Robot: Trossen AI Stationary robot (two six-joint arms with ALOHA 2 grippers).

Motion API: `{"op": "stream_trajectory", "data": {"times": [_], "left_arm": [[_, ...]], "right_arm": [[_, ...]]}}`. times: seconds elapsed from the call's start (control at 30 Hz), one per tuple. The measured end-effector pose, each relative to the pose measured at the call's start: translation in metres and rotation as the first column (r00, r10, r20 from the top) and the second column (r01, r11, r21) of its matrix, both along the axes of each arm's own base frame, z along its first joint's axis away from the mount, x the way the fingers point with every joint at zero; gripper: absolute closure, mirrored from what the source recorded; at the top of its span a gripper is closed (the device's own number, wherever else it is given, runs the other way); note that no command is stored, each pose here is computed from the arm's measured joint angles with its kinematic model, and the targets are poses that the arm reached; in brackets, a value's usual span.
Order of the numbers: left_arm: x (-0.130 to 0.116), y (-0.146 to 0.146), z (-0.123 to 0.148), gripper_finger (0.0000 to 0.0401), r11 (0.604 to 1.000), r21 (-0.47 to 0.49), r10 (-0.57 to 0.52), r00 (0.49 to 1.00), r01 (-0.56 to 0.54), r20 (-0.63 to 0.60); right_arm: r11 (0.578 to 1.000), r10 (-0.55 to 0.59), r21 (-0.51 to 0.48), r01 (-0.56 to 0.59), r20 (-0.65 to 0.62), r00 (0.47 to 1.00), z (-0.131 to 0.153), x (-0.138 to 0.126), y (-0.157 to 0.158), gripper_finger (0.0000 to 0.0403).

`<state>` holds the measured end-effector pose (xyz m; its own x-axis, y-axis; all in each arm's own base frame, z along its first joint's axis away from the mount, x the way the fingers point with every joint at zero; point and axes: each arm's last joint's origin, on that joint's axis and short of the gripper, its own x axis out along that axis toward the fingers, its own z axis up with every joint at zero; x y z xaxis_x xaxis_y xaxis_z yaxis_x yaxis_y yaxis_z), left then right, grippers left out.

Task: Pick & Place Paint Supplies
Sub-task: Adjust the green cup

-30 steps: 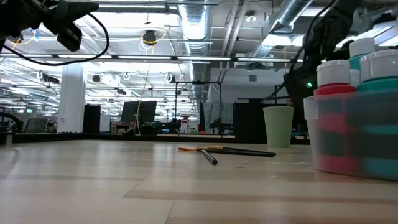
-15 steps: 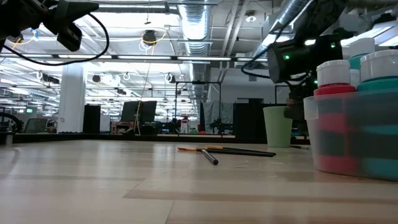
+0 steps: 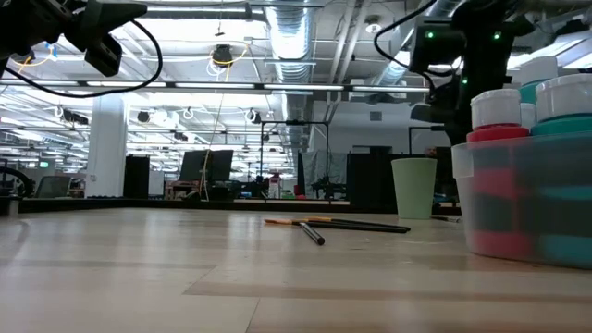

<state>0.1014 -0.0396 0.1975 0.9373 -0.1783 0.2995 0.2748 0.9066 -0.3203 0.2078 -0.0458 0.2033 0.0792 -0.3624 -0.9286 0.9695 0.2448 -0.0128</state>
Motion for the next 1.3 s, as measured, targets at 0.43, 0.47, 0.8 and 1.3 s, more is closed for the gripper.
{"op": "stream_trajectory", "data": {"times": [0.43,0.47,0.8,1.3], "left_arm": [[0.0,0.0,0.001,0.0269,1.0,-0.003,0.0,1.0,0.0,0.006],[0.0,0.0,0.001,0.0269,1.0,-0.003,0.0,1.0,0.0,0.007],[0.0,0.0,0.001,0.0269,1.0,-0.004,0.0,1.0,0.0,0.008],[0.0,0.0,0.002,0.0269,1.0,-0.007,0.0,1.0,0.0,0.014]], "right_arm": [[0.998,0.066,0.003,-0.066,-0.029,0.997,-0.024,0.02,-0.013,0.0187],[0.998,0.067,0.003,-0.067,-0.035,0.997,-0.027,0.023,-0.013,0.0181],[0.996,0.085,-0.008,-0.085,-0.013,0.996,-0.053,0.026,-0.014,0.0176],[0.998,0.02,-0.059,-0.014,0.104,0.994,-0.089,0.005,0.001,0.0199]]}}
